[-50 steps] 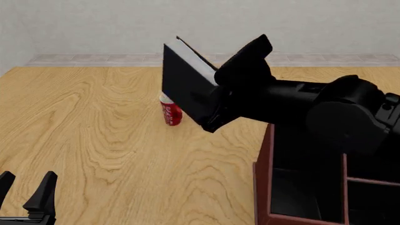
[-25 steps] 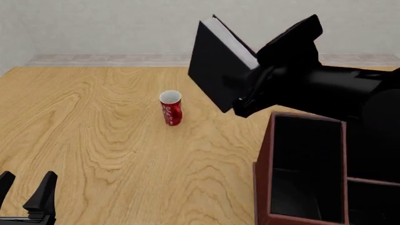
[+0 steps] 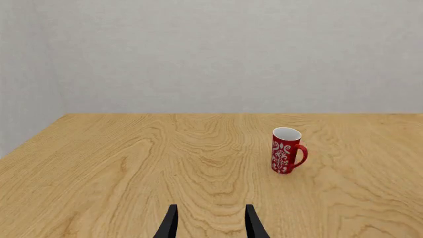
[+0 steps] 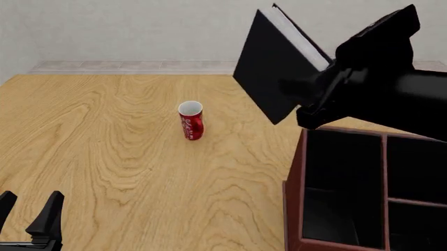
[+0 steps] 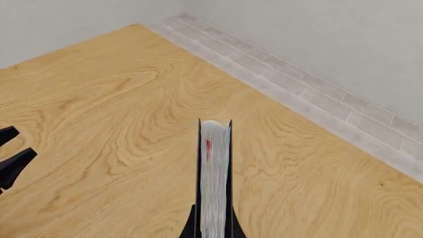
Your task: Pick up the book and place it in the left compartment of the caddy.
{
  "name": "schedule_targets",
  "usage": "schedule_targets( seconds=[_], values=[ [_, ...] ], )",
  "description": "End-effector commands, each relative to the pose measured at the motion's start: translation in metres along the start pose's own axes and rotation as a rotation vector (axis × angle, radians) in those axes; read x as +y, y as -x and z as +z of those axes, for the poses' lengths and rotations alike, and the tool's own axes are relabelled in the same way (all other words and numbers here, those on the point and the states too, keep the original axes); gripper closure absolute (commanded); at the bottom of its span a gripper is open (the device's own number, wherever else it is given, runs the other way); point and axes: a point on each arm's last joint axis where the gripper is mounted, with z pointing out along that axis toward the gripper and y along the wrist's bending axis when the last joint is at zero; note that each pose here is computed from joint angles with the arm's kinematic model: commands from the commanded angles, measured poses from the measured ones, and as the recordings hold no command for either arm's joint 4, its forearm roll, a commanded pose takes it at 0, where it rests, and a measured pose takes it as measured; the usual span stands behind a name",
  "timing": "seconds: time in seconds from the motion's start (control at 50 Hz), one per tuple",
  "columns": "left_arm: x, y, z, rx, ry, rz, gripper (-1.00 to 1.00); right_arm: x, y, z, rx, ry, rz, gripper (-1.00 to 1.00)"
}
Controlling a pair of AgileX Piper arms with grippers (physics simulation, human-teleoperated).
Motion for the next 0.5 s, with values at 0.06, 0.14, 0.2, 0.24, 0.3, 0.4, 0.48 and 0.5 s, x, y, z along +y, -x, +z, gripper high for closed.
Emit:
schedule_targets(
  seconds=[0.06, 0.14, 0.2, 0.24, 0.3, 0.4, 0.48, 0.5],
  values=[
    [0.000, 0.000, 0.000, 0.000, 0.000, 0.000, -1.00, -0.005, 0.001, -0.029, -0.034, -0.027, 0.068, 1.00],
    [0.000, 0.000, 0.000, 0.000, 0.000, 0.000, -1.00, -0.005, 0.002, -0.036, -0.036, -0.026, 0.108, 1.00],
    [0.000, 0.000, 0.000, 0.000, 0.000, 0.000, -1.00, -0.006, 0.005, -0.044, -0.032, -0.031, 0.123, 1.00],
    [0.000, 0.000, 0.000, 0.000, 0.000, 0.000, -1.00, -0.007, 0.007, -0.050, -0.035, -0.037, 0.126, 1.00],
    [0.000, 0.000, 0.000, 0.000, 0.000, 0.000, -1.00, -0.011, 0.007, -0.057, -0.028, -0.060, 0.123, 1.00],
    [0.000, 0.000, 0.000, 0.000, 0.000, 0.000, -1.00, -0.014, 0.008, -0.066, -0.021, -0.084, 0.135, 1.00],
    [0.000, 0.000, 0.000, 0.000, 0.000, 0.000, -1.00, -0.017, 0.008, -0.070, 0.006, -0.102, 0.147, 1.00],
    [0.000, 0.000, 0.000, 0.000, 0.000, 0.000, -1.00, -0.018, 0.008, -0.073, -0.001, -0.108, 0.160, 1.00]
  ],
)
